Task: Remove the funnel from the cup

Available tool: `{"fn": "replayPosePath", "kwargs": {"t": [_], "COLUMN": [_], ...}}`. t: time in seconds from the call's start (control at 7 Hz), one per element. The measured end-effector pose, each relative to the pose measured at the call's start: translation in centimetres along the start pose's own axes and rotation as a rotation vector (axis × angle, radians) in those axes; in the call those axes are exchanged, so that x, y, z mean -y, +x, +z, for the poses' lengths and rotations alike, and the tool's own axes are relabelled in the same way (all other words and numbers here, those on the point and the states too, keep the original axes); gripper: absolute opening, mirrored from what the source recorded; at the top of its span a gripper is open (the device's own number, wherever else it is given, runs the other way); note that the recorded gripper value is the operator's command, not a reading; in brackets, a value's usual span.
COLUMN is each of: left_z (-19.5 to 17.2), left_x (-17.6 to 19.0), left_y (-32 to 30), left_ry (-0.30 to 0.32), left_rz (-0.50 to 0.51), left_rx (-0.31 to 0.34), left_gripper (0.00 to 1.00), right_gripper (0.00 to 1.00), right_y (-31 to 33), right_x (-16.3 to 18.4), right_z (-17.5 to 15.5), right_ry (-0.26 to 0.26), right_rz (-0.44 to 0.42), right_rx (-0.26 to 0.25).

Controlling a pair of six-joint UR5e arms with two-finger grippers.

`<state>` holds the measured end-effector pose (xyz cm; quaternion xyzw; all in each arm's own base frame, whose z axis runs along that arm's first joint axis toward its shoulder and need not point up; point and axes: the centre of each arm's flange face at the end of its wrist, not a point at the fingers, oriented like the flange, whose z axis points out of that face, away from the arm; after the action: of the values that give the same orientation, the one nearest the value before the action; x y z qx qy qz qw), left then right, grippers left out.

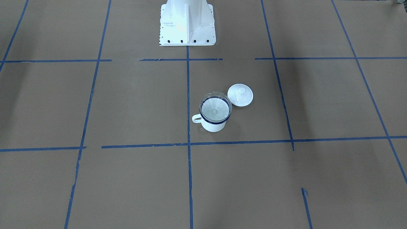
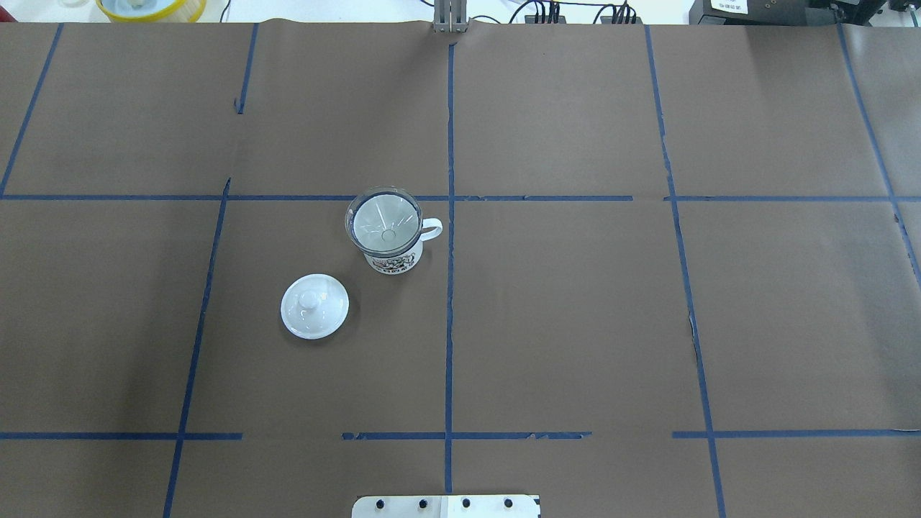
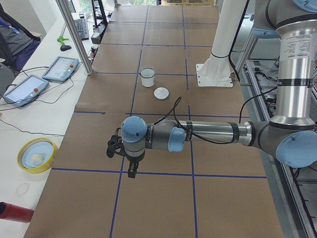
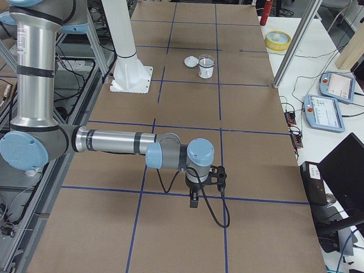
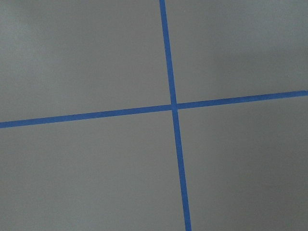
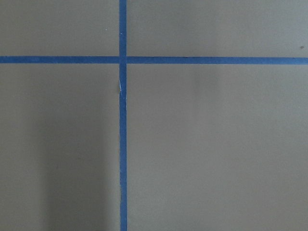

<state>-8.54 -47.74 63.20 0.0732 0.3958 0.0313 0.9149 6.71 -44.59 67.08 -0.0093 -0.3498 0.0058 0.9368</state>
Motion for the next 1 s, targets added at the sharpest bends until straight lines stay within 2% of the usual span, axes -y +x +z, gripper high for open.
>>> {"fn": "replayPosePath", "kwargs": {"t": [0.57,0.71,1.0], "left_z": [0.8,0.9,-1.5], "left_x": [1.0,2.1,7.8], "left_y": [1.1,2.7,7.9], "left_ry": [-0.017,-0.017,0.047], "left_rz": [0.027,0.061,0.171], "left_rx": [0.004,0.004,0.012], "left_gripper": [1.00,1.00,1.00], "right_gripper": [1.00,1.00,1.00], "right_y": [0.0,0.0,0.0], "right_x": [0.0,0.0,0.0], "right_z": [0.0,0.0,0.0], "right_ry": [0.000,0.000,0.000], "right_rz": [0.000,0.000,0.000], "right_rx": [0.000,0.000,0.000]}}
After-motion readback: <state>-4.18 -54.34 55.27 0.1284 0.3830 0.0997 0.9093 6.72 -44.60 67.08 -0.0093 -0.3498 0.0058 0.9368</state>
